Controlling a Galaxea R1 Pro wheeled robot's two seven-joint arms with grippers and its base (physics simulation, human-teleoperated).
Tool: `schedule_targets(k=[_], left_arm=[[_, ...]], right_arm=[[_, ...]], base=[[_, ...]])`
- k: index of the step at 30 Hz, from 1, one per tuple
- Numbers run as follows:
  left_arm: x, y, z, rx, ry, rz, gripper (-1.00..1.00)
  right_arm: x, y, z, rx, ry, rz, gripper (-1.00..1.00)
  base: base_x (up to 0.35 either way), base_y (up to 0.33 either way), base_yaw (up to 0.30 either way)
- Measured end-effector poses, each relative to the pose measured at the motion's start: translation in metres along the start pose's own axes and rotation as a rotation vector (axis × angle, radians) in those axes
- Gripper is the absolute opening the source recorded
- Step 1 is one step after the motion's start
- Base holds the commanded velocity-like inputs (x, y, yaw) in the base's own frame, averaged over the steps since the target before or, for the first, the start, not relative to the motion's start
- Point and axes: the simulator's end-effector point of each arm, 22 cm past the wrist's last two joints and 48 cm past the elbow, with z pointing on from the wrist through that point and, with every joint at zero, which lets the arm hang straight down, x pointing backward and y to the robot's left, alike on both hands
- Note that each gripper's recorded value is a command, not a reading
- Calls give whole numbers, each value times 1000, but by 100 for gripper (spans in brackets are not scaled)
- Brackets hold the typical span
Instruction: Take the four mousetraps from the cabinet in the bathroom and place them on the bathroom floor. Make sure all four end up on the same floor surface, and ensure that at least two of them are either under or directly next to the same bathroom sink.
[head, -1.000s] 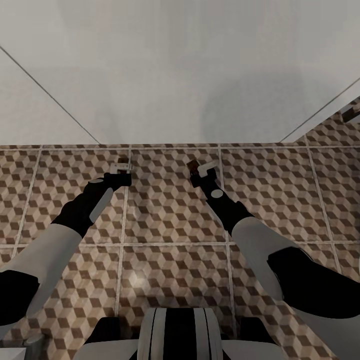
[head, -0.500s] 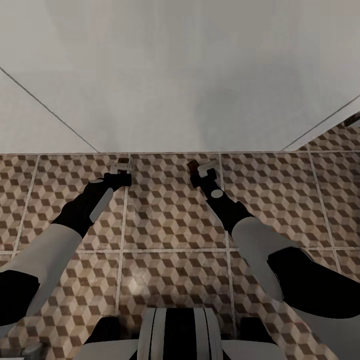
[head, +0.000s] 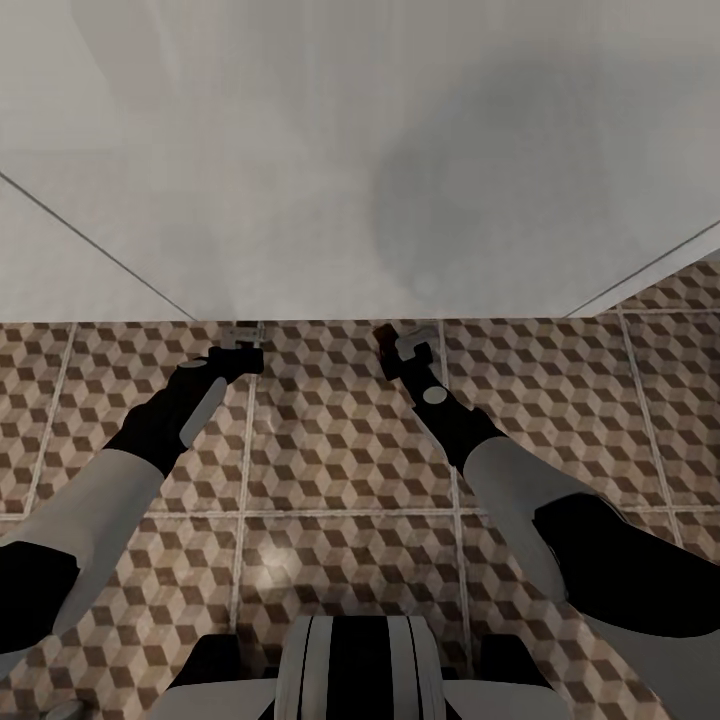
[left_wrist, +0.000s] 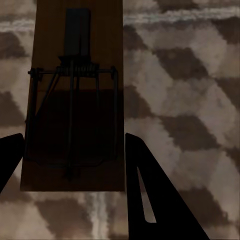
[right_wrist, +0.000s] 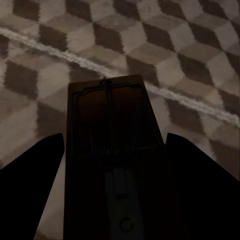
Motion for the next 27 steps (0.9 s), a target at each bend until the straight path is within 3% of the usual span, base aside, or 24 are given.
schedule_targets(k=[7, 11, 15, 27], left_arm=[[3, -4, 0, 7, 3, 8, -100], [11, -17, 1, 25, 16, 53, -100], [21, -23, 2, 31, 35, 70, -100], [42, -27, 11, 26, 25, 58, -100]], right_arm=[[4, 2, -1, -4, -8, 2, -100], [4, 2, -2, -5, -10, 1, -100], [4, 2, -2, -5, -10, 0, -100], [4, 2, -2, -5, -11, 0, -100]], base=[[0, 0, 0], [0, 0, 0], [0, 0, 0], [0, 0, 0]])
